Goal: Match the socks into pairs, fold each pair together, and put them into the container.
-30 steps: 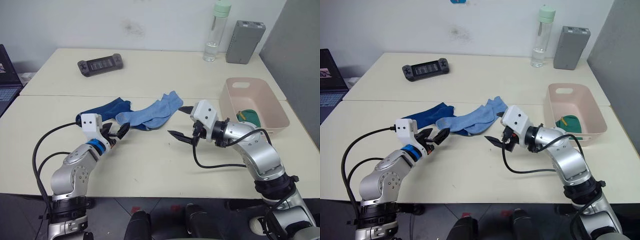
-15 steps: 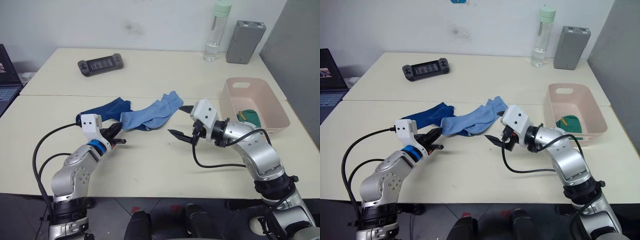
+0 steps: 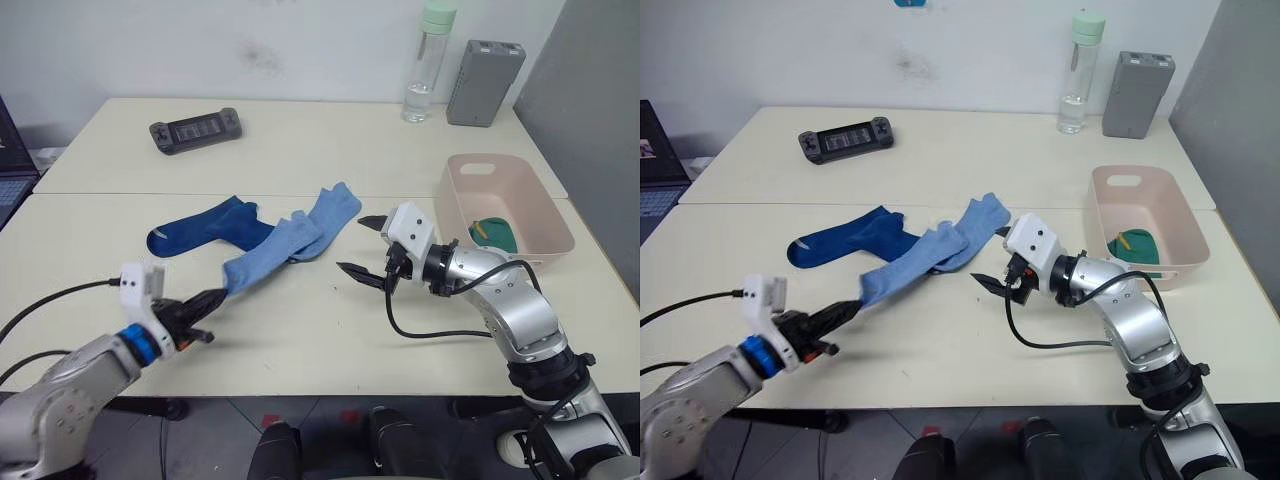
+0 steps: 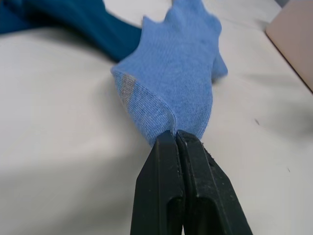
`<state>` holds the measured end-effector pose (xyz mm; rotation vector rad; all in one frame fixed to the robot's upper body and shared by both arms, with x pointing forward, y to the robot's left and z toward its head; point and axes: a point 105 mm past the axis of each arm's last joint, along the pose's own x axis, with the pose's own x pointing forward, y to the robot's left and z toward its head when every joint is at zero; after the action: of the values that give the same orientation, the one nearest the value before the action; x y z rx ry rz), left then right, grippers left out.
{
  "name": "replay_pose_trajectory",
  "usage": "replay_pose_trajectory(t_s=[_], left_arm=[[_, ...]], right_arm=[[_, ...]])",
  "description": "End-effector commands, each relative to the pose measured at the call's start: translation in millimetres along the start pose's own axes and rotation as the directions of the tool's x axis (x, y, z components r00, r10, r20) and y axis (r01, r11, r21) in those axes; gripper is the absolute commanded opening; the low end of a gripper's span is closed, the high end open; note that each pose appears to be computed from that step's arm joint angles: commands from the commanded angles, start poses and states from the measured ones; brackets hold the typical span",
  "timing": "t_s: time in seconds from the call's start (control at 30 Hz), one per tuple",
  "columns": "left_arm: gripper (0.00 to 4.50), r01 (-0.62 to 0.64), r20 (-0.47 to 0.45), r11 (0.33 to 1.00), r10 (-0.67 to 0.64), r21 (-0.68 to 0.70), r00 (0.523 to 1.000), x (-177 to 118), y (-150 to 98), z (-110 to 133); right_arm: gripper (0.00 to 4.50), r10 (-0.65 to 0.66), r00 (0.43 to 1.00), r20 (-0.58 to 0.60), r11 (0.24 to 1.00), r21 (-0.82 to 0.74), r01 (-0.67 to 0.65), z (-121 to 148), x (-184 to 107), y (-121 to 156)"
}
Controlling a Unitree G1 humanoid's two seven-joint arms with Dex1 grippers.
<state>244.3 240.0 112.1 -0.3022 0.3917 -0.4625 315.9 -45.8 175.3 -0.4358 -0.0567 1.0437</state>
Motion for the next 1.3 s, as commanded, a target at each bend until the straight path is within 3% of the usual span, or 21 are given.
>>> replay_pose_trajectory(t_s=[0.03,0.37,0.53,0.67,0.77,0.87,1.03,1.1,1.3], left_arm=[[0.01,0.004,-0.023,1.000,-0.003,0.027,1.000,-20,1,0],[0.01,-0.087,-0.079,0.996,0.088,0.019,0.993,-56,17,-26],[1.20,-0.086,-0.082,0.996,0.089,0.030,0.993,-68,18,-27],[2.46,-0.155,-0.079,0.983,0.163,0.101,0.983,-97,45,-4],[3.44,-0.133,-0.099,0.972,0.155,0.194,0.983,-106,56,16],[4.44,-0.113,-0.071,0.938,0.144,0.328,0.987,-89,62,44],[4.48,0.007,-0.010,0.824,-0.001,0.567,1.000,-22,49,79],[4.48,0.069,-0.028,0.781,-0.066,0.620,0.997,1,39,83],[4.48,0.276,-0.162,0.717,-0.225,0.641,0.961,52,5,57]], right_arm=[[4.50,0.000,0.999,0.036,1.000,-0.030,0.002,9,-2,-2],[4.50,0.116,0.992,0.047,0.991,-0.070,-0.113,12,-5,12],[4.50,0.141,0.987,0.073,0.989,-0.064,-0.136,17,-2,17],[4.50,0.147,0.986,0.077,0.988,-0.052,-0.143,15,0,21],[4.50,0.152,0.985,0.082,0.988,-0.051,-0.148,15,-1,20],[4.50,0.156,0.982,0.110,0.987,-0.050,-0.151,23,-2,17],[4.50,0.216,0.968,0.130,0.976,-0.069,-0.208,31,-3,20],[4.50,0.223,0.966,0.130,0.973,-0.083,-0.214,34,-3,18],[4.50,0.201,0.971,0.125,0.977,-0.096,-0.190,37,-2,13]])
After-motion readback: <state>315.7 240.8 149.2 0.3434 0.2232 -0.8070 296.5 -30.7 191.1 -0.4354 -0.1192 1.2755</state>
